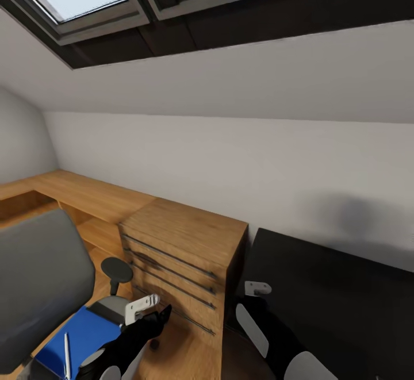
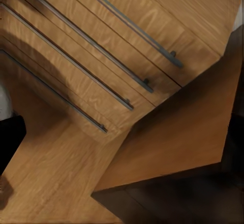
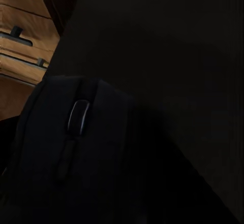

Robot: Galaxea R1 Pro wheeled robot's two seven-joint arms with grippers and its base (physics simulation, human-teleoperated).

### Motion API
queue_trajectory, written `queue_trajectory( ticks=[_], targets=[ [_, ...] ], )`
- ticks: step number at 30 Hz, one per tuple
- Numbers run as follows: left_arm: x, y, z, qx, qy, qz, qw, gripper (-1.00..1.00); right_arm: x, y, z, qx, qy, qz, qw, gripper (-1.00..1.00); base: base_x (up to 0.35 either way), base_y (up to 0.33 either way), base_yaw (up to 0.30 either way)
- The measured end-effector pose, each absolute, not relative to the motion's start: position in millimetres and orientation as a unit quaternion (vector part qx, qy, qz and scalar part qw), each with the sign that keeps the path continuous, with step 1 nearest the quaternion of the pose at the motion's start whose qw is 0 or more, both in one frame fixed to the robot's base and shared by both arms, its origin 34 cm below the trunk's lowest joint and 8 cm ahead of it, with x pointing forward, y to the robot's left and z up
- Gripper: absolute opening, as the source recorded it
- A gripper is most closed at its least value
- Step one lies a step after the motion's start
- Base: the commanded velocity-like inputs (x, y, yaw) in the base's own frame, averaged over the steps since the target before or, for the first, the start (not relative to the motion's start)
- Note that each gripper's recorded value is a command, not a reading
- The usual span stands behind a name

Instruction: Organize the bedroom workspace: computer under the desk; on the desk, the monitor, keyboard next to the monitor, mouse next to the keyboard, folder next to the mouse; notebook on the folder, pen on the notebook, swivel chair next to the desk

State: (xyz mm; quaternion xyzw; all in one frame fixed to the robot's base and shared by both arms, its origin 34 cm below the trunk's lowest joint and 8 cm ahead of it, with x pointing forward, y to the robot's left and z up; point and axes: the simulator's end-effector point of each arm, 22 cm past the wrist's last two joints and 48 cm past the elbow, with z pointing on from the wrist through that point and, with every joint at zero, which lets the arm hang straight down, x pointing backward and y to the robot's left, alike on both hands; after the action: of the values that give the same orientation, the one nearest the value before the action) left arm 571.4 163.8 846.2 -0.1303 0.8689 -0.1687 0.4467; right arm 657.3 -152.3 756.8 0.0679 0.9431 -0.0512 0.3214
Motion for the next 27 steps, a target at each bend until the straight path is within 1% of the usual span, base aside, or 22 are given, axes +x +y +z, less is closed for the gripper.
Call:
queue_trajectory(
  ticks=[1, 4, 7, 8, 14, 17, 18, 19, 27],
  targets=[
    [571.4, 164.1, 847.6, -0.131, 0.869, -0.168, 0.447, 1.00, 658.8, -152.4, 760.4, 0.069, 0.942, -0.051, 0.325, -1.00, -0.307, 0.000, 0.000],
    [571.4, 164.4, 852.0, -0.131, 0.869, -0.168, 0.447, 1.00, 680.6, -147.8, 801.5, 0.085, 0.925, -0.032, 0.369, -1.00, -0.325, 0.000, 0.000],
    [571.2, 164.5, 856.3, -0.131, 0.869, -0.168, 0.447, 1.00, 698.4, -156.5, 842.4, 0.105, 0.907, -0.019, 0.408, -1.00, -0.334, 0.000, 0.000],
    [571.1, 164.4, 857.9, -0.131, 0.869, -0.168, 0.447, 1.00, 708.2, -164.9, 868.7, 0.112, 0.893, -0.013, 0.435, -1.00, -0.323, 0.000, 0.000],
    [570.0, 162.1, 867.3, -0.127, 0.869, -0.167, 0.449, 1.00, 720.5, -169.0, 929.3, 0.122, 0.866, 0.007, 0.485, -1.00, -0.091, 0.000, 0.000],
    [569.6, 161.4, 871.5, -0.126, 0.869, -0.167, 0.449, 1.00, 717.7, -165.6, 946.3, 0.124, 0.858, 0.019, 0.498, -1.00, -0.004, 0.000, 0.000],
    [568.8, 160.3, 870.2, -0.125, 0.870, -0.168, 0.447, 1.00, 711.4, -180.7, 950.3, 0.132, 0.852, 0.017, 0.506, -1.00, 0.000, 0.000, 0.000],
    [568.7, 160.2, 869.9, -0.125, 0.870, -0.168, 0.446, 1.00, 710.8, -182.5, 950.4, 0.134, 0.852, 0.018, 0.506, -1.00, 0.000, 0.000, -0.034],
    [569.0, 159.7, 871.8, -0.124, 0.869, -0.169, 0.449, 1.00, 709.4, -196.6, 950.8, 0.160, 0.850, 0.031, 0.501, -1.00, -0.320, 0.000, -0.204]
  ],
)
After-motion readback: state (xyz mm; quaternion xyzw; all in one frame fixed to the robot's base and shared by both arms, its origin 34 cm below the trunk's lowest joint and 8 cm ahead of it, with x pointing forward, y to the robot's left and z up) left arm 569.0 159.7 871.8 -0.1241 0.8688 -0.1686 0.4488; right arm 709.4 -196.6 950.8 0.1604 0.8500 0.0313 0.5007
